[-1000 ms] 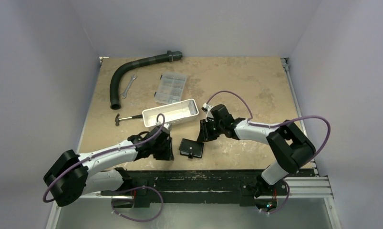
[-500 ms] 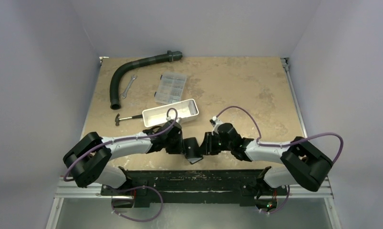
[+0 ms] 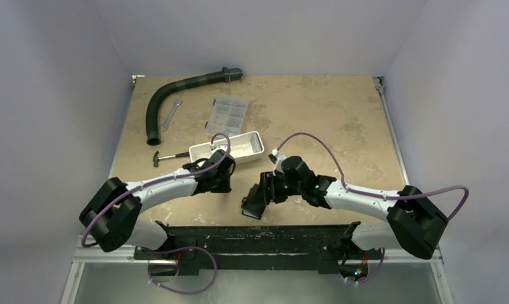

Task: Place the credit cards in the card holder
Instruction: Close the card holder at the center of the board.

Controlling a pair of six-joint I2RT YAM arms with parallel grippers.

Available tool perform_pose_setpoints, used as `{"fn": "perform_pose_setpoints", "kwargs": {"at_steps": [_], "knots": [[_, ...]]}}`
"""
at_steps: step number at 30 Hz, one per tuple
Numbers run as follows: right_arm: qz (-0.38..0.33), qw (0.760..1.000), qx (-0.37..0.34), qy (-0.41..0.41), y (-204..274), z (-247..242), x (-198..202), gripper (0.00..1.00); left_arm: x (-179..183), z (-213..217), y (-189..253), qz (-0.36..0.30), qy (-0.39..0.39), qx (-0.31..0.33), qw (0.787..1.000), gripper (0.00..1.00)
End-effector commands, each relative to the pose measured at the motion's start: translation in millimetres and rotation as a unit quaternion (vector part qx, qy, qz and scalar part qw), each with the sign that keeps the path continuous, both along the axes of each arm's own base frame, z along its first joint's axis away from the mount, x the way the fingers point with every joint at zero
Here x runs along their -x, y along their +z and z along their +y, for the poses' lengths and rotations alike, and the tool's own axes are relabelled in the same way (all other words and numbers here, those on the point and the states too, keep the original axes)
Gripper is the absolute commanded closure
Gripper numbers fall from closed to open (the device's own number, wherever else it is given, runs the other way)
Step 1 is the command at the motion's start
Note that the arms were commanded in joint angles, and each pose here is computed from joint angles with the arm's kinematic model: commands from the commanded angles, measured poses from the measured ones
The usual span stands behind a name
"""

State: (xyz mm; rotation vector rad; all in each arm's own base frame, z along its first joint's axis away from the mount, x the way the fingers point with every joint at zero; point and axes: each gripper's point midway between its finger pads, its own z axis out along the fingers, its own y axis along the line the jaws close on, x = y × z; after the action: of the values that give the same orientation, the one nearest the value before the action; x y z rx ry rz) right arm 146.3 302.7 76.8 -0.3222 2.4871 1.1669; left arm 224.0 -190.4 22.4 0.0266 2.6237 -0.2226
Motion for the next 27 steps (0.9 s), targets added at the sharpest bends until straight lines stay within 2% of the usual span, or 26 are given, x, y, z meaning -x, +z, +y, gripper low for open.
{"fn": "perform_pose_setpoints", "kwargs": {"at_steps": [1,3,7,11,19,27], "knots": [[0.009,1.000,-0.001,-0.009,16.4,13.5,-11.6,0.35,19.2,-4.4,11.2,0.013,-0.031,0.041,0.999,0.75],[0.046,0.998,-0.038,-0.034,20.6,23.3,-10.9,0.34,26.5,-5.3,11.0,0.019,-0.031,0.057,0.998,0.74],[0.098,0.992,-0.041,-0.073,7.0,29.6,-12.7,0.40,33.1,-3.9,14.0,0.017,-0.032,0.070,0.997,0.71],[0.119,0.988,-0.049,-0.090,0.0,38.0,-12.3,0.48,36.5,-3.8,17.0,0.015,-0.039,0.078,0.996,0.69],[0.134,0.983,-0.054,-0.116,-4.9,49.1,-22.4,0.54,43.9,-9.0,16.1,0.017,-0.041,0.111,0.993,0.64],[0.138,0.981,-0.041,-0.130,-15.1,55.1,-31.4,0.76,50.4,-13.2,16.1,0.023,-0.053,0.129,0.990,0.63]]}}
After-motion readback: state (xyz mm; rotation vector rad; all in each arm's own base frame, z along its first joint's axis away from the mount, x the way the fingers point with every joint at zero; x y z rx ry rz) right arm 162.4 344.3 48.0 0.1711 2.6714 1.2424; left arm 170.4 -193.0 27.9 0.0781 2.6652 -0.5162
